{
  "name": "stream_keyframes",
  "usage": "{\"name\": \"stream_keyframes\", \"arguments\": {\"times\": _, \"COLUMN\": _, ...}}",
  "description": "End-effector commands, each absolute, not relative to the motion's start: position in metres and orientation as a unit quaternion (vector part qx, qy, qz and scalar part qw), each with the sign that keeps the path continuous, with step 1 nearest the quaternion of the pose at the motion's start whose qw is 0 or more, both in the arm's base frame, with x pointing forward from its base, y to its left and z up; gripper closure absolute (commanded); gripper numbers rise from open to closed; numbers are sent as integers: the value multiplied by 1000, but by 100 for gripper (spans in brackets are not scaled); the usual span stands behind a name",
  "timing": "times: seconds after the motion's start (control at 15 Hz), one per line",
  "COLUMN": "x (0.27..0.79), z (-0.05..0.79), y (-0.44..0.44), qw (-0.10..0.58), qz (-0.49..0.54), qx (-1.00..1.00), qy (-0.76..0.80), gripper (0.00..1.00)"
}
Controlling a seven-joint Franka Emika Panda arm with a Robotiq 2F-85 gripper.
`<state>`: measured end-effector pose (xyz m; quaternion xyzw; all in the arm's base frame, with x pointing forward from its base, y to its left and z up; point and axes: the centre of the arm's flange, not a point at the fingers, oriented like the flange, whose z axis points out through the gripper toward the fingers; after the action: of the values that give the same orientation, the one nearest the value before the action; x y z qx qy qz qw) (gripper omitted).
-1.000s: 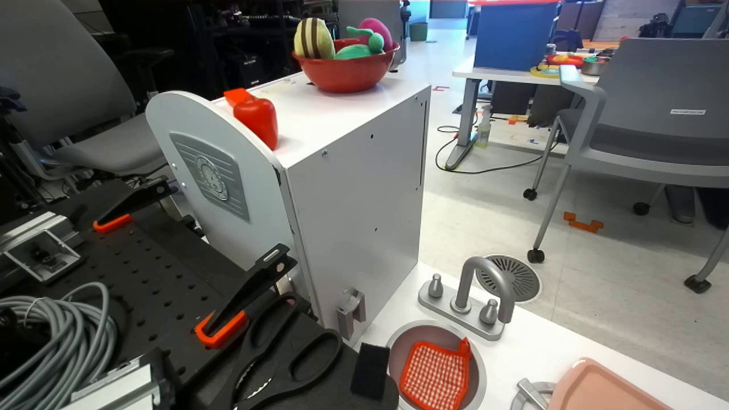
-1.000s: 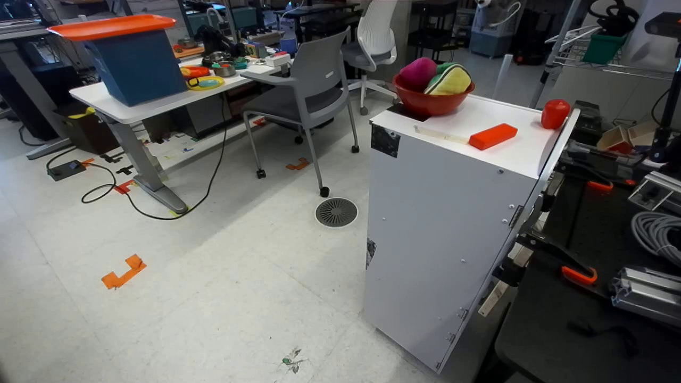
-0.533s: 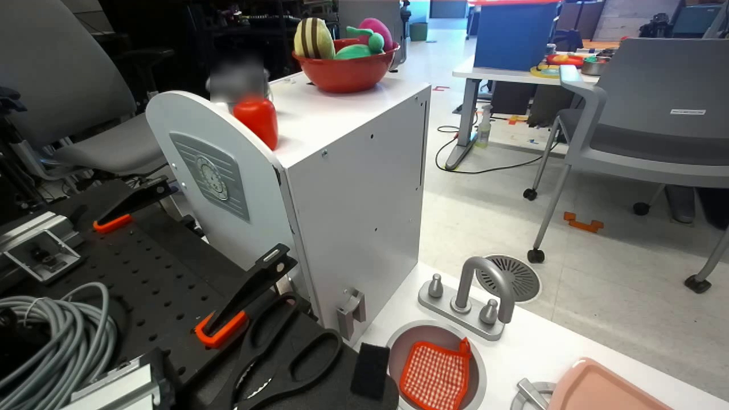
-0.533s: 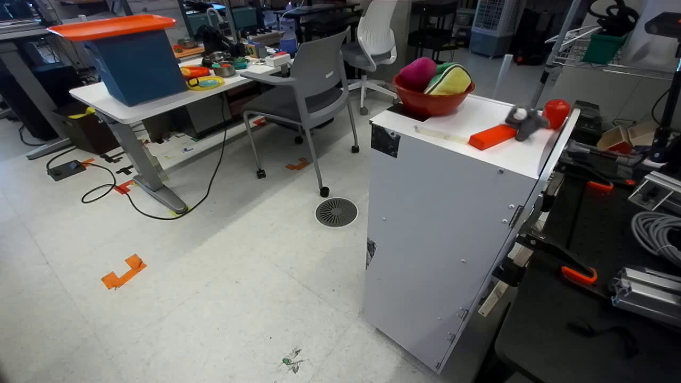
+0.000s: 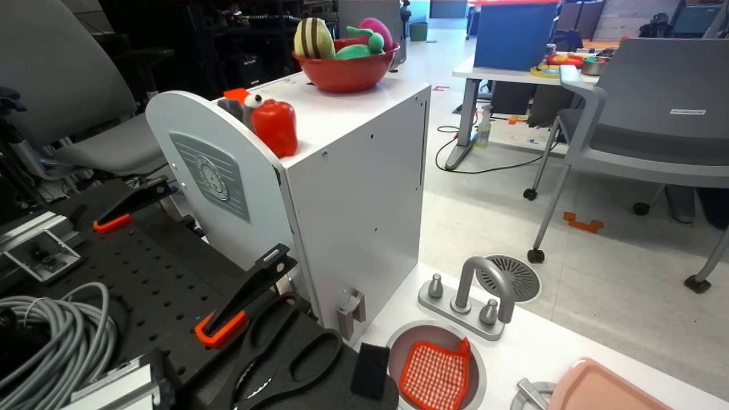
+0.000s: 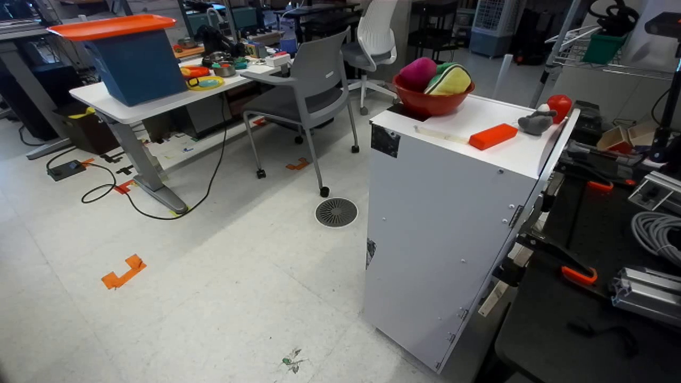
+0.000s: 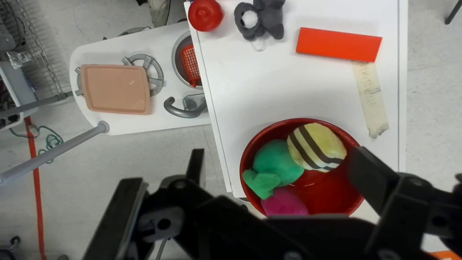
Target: Remove the gray doll out of the bowl
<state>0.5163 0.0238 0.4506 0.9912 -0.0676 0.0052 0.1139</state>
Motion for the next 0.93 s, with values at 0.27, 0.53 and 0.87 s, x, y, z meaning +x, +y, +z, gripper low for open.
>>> {"name": "stream_keyframes", "arguments": {"times": 0.27, "x": 510, "z": 456, "y": 21, "qw": 128, "qz": 17, "qx": 990, "qy": -65, "gripper": 0}}
{"name": "stream_keyframes", "arguments": {"times": 0.53, "x": 520, "z": 452, "y": 7, "qw": 123, "qz": 50, "qx": 989, "qy": -67, "gripper": 0}}
{"name": "stream_keyframes", "arguments": {"times": 0.87, "x": 527, "z": 452, "y": 8, "qw": 110, "qz": 62, "qx": 990, "qy": -61, "gripper": 0}}
